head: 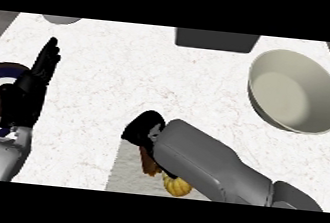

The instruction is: Pick the sweet potato from the placemat and place it in the bowl

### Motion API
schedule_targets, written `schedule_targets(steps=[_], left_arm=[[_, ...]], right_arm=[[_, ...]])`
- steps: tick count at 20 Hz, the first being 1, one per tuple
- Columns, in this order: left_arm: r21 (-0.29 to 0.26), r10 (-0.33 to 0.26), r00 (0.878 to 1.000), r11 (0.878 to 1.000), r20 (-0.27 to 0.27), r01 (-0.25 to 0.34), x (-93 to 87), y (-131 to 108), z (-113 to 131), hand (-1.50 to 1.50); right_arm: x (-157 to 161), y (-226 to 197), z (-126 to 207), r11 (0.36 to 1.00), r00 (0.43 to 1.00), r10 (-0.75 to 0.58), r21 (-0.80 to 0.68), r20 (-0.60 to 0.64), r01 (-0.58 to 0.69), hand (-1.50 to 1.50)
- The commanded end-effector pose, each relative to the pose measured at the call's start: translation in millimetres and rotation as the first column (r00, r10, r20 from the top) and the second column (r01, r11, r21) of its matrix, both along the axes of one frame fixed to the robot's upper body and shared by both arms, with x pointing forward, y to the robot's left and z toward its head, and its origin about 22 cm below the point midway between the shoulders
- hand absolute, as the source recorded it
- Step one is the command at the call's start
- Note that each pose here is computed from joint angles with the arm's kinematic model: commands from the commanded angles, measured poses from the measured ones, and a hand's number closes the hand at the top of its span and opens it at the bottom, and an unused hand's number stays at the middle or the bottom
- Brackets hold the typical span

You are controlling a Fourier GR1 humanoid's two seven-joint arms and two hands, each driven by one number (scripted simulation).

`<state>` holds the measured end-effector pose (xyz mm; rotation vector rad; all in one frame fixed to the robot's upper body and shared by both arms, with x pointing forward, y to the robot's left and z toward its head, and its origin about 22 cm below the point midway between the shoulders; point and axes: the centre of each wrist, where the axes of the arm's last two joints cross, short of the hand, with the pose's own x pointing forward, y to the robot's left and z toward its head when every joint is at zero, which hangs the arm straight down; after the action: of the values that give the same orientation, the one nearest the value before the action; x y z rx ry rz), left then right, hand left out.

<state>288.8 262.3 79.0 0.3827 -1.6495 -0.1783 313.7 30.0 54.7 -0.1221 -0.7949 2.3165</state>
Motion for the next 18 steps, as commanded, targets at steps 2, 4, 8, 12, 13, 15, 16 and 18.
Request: schedule_targets(steps=[2, 4, 8, 12, 13, 15, 16, 18], left_arm=[[-0.004, 0.018, 1.000, 1.000, -0.004, -0.018, 5.2, 11.6, -11.7, 0.00], [-0.002, -0.019, 1.000, 1.000, 0.020, 0.019, 13.2, -4.4, 4.9, 0.00], [-0.006, -0.032, 0.999, 0.999, 0.001, 0.032, 1.6, -15.3, -11.6, 0.00], [-0.012, -0.013, 1.000, 1.000, 0.004, 0.013, 6.4, -20.4, 9.7, 0.00], [-0.001, -0.017, 1.000, 1.000, 0.014, 0.017, 15.4, -14.8, 2.0, 0.00], [0.001, -0.015, 1.000, 1.000, 0.002, 0.015, 7.7, -13.5, 9.7, 0.00], [-0.008, -0.019, 1.000, 1.000, 0.010, 0.019, 14.6, -12.9, -7.5, 0.00], [-0.011, -0.015, 1.000, 1.000, 0.009, 0.015, 2.7, -0.4, 2.2, 0.00]], right_arm=[[-13.5, -4.0, -18.6, 1.000, 1.000, 0.013, -0.005, -0.022, -0.013, -1.50], [10.9, -11.4, -22.0, 1.000, 1.000, -0.006, -0.011, -0.009, 0.006, -1.50], [-8.1, -8.4, -35.4, 0.998, 0.998, 0.058, -0.039, -0.001, -0.058, 1.50], [-3.6, -15.2, -45.3, 0.992, 0.993, 0.119, 0.027, 0.029, -0.119, 1.50], [-6.7, -8.4, -35.8, 0.989, 0.989, 0.144, 0.023, 0.026, -0.145, 1.50], [-12.2, -10.8, -43.6, 0.991, 0.991, 0.134, 0.026, -0.002, -0.134, 1.50], [-7.8, -20.0, -56.5, 0.992, 0.992, 0.121, 0.046, 0.025, -0.122, 1.50], [-0.1, -20.5, -50.3, 0.989, 0.993, 0.121, 0.080, 0.007, -0.121, 1.50]])
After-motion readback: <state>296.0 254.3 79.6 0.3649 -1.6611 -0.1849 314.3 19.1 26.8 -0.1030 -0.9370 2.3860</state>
